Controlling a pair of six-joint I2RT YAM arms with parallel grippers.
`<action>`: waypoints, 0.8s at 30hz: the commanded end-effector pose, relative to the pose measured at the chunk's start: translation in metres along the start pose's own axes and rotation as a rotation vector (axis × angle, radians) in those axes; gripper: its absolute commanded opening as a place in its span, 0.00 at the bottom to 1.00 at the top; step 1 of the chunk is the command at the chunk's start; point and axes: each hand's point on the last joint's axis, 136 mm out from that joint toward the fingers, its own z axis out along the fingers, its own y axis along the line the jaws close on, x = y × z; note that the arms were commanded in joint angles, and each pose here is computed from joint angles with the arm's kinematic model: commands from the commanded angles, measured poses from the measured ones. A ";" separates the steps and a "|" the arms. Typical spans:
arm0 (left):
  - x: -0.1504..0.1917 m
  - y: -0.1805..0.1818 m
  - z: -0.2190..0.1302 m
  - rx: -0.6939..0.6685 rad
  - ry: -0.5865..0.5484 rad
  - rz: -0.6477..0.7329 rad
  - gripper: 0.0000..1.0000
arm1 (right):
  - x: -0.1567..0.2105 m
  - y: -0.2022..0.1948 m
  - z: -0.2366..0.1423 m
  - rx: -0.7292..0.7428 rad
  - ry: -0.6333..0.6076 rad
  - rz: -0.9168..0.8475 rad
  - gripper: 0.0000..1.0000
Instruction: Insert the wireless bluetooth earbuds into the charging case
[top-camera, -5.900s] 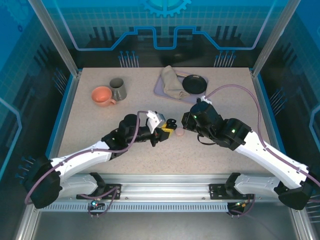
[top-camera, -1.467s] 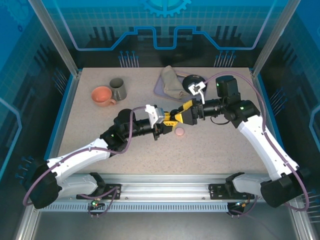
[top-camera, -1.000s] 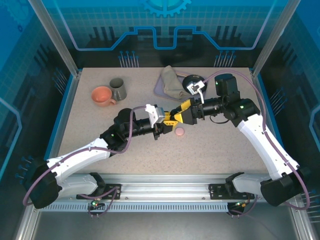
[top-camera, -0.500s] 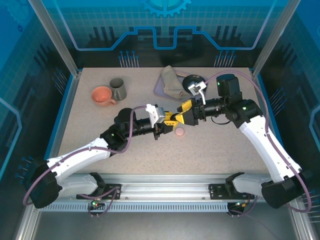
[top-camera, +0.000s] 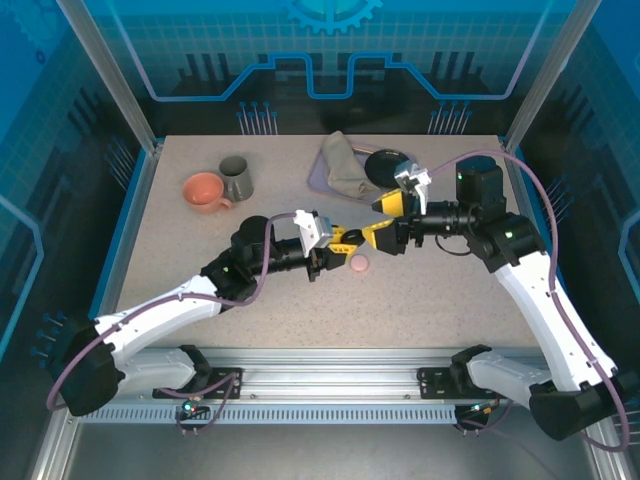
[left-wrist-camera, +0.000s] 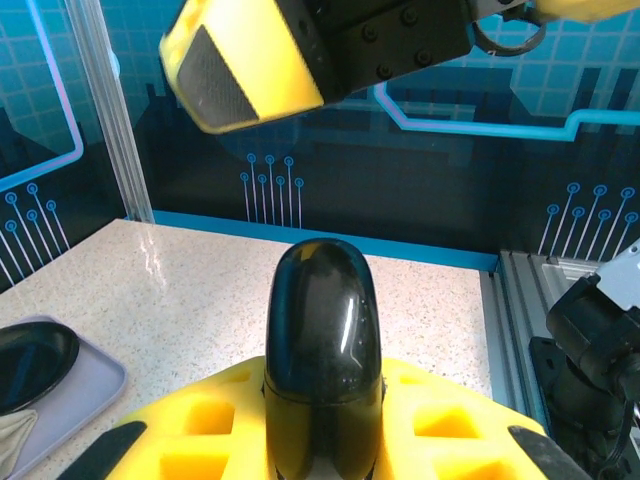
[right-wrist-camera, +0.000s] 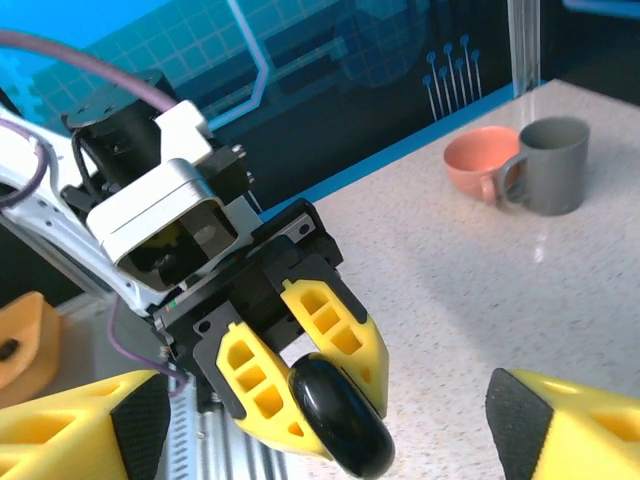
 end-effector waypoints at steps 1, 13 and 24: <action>-0.025 -0.011 -0.008 0.037 -0.047 0.073 0.00 | -0.002 0.009 -0.006 0.002 -0.016 -0.251 0.88; -0.033 -0.024 -0.016 0.094 -0.007 0.140 0.00 | 0.017 0.056 -0.007 -0.173 0.046 -0.668 0.88; -0.037 -0.027 -0.019 0.103 -0.023 0.160 0.00 | 0.025 0.045 0.019 -0.180 0.134 -0.663 0.72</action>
